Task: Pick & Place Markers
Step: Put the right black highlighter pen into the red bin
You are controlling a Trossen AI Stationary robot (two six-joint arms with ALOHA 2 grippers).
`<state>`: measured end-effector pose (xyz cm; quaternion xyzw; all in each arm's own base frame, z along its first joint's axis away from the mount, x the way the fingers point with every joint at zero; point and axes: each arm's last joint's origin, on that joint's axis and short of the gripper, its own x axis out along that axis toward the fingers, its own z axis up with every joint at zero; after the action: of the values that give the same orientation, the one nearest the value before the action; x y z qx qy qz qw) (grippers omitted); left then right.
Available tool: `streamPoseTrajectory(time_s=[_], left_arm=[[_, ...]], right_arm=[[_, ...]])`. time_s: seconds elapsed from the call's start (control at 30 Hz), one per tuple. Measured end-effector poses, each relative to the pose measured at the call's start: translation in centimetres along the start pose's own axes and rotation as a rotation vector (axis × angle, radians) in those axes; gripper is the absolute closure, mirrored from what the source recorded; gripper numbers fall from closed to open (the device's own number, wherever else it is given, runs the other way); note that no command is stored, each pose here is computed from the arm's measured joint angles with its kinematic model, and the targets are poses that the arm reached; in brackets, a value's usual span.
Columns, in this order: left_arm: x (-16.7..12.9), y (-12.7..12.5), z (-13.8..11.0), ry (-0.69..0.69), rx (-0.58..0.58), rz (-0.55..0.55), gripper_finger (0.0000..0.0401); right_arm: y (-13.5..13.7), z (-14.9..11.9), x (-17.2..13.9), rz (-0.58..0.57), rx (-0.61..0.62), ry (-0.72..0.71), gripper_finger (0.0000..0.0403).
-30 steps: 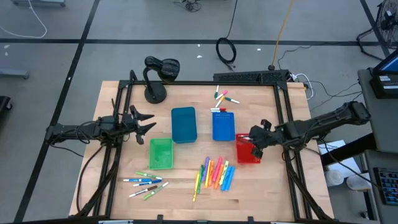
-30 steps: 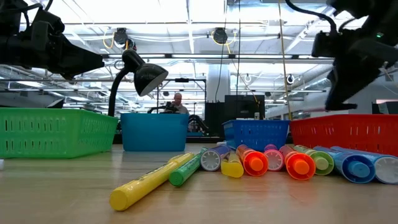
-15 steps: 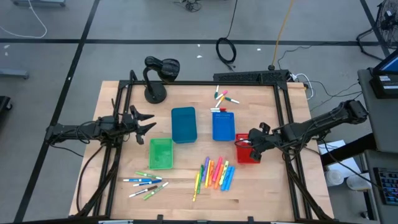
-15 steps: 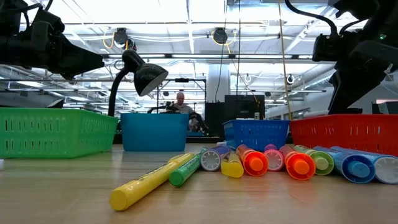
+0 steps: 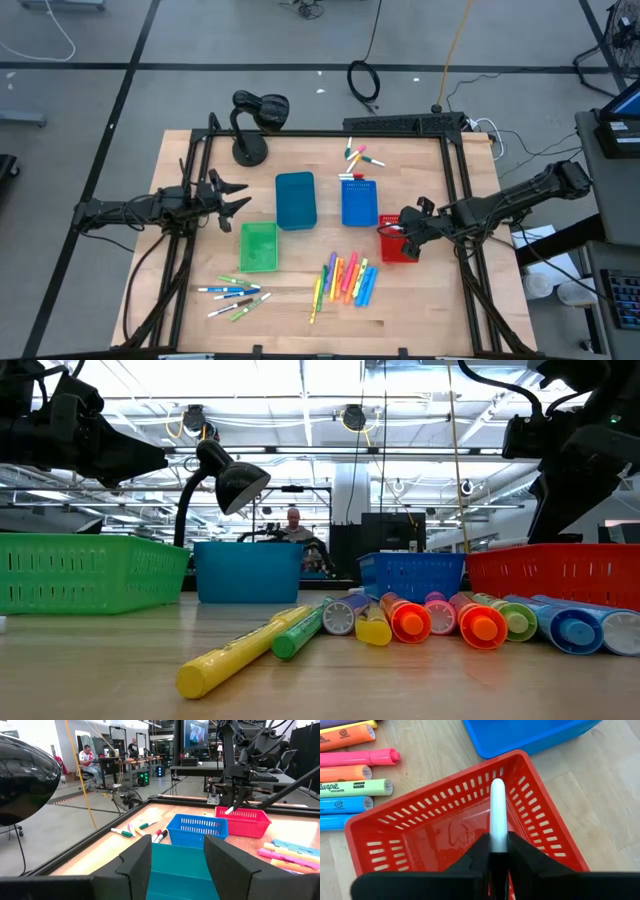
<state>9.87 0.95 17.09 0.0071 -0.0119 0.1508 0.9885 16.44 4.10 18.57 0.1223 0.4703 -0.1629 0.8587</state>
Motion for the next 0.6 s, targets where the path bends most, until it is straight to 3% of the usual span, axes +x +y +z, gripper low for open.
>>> streamPoseTrajectory(time_s=[0.3,0.6], left_arm=[[0.00,0.00,0.00,0.000,0.000,0.000,0.0217],[0.00,0.00,0.00,0.000,0.000,0.000,0.0217]], right_arm=[[0.00,0.00,0.00,0.000,0.000,0.000,0.0364],[0.09,0.12,-0.01,0.010,0.005,-0.012,0.0338]])
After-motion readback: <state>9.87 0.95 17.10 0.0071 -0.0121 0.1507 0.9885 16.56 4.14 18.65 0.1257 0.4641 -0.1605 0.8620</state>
